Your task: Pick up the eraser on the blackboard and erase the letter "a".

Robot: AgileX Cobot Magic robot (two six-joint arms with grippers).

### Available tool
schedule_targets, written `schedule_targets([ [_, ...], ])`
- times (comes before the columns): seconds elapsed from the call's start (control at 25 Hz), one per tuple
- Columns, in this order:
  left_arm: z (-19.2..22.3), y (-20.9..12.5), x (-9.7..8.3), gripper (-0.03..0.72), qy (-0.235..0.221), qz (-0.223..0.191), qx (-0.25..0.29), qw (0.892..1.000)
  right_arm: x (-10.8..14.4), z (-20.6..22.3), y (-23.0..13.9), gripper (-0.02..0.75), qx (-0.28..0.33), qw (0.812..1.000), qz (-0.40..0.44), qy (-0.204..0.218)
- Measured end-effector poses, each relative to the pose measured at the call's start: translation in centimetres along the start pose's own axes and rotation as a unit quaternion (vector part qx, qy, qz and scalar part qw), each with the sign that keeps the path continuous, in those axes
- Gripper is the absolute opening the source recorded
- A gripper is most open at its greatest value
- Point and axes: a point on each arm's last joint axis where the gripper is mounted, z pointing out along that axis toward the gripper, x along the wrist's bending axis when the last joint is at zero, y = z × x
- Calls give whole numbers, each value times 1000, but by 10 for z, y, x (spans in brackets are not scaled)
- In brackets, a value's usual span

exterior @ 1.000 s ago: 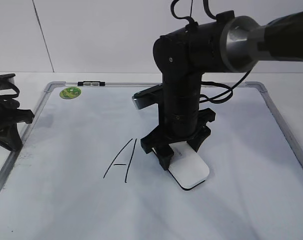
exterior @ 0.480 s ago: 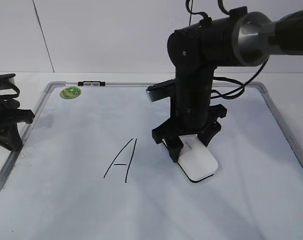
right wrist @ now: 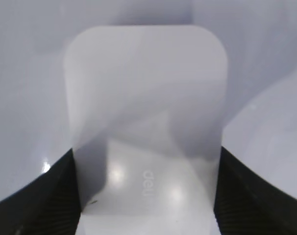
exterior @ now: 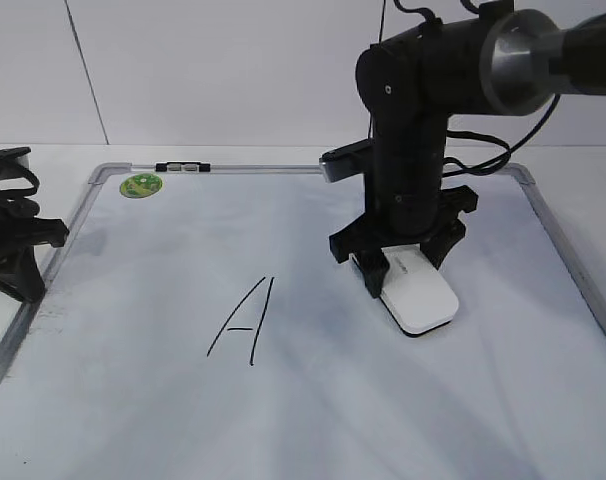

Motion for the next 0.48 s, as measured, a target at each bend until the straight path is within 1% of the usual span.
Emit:
schedule_targets([
  [0.2,0,0,0,14,0,0,0,1000,1,-9,4,561,-12,1000,6,11],
  [0.48,0,0,-1,14,-4,-4,0,1000,-6,-62,-6,561,-73,997,15,20],
])
